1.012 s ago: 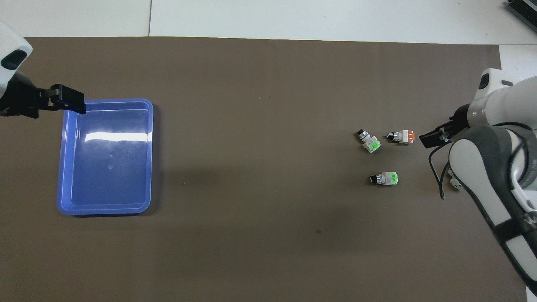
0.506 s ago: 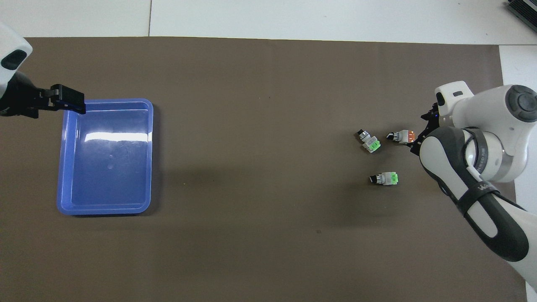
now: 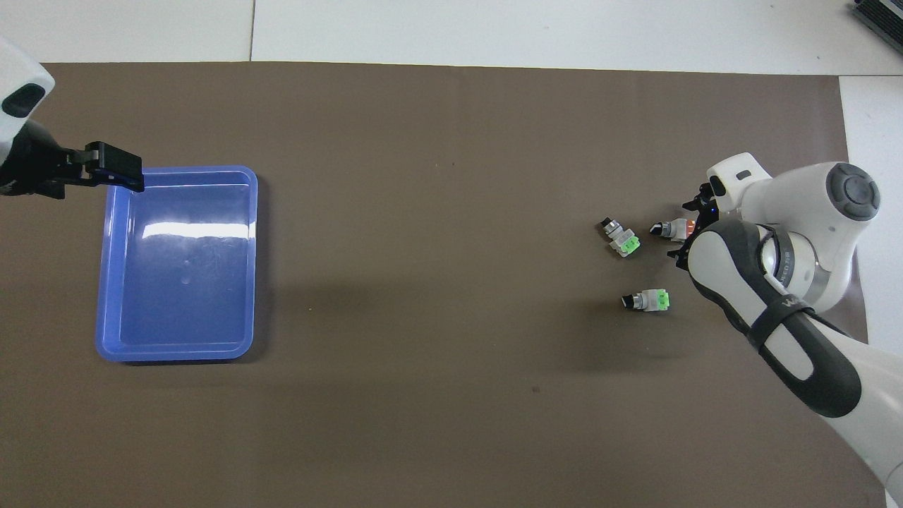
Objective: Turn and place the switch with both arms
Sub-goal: 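Lower the right gripper onto the orange switch and close it, then lift the orange switch with the right gripper toward the tray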
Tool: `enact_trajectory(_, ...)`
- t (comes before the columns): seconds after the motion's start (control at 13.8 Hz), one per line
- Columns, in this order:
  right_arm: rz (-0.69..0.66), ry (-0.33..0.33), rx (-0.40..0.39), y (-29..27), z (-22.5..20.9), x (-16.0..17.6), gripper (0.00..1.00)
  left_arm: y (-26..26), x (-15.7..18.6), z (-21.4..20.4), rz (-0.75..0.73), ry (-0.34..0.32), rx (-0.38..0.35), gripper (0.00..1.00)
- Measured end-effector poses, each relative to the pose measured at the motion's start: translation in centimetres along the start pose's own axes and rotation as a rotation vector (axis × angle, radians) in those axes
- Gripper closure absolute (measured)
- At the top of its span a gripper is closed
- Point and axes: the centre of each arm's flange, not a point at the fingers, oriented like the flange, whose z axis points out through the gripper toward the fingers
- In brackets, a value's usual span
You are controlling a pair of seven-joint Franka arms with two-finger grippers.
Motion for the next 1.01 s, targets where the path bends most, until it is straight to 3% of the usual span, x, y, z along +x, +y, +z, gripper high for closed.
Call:
enact_trajectory(0.36,-0.013,0.0,-0.009,0.2,0.7,0.0,0.02,0.0,0.0,0.0,0.0,0.0,0.0,0.0)
enact_trajectory(0.51,-0.019,0.001,-0.013,0.3,0.5,0.0,0.08,0.0,0.0,0.0,0.0,0.0,0.0,0.0)
enact_trajectory(0.58,-0.021,0.001,-0.014,0.4,0.4,0.0,0.14,0.0,0.0,0.0,0.0,0.0,0.0,0.0)
enact_trajectory(0.87,-0.048,0.002,-0.003,0.4,-0.4,0.2,0.58,0.0,0.0,0.0,0.0,0.0,0.0,0.0)
enact_trajectory(1.01,-0.123,0.01,0.01,0.3,-1.3,1.4,0.58,0.0,0.0,0.0,0.0,0.0,0.0,0.0)
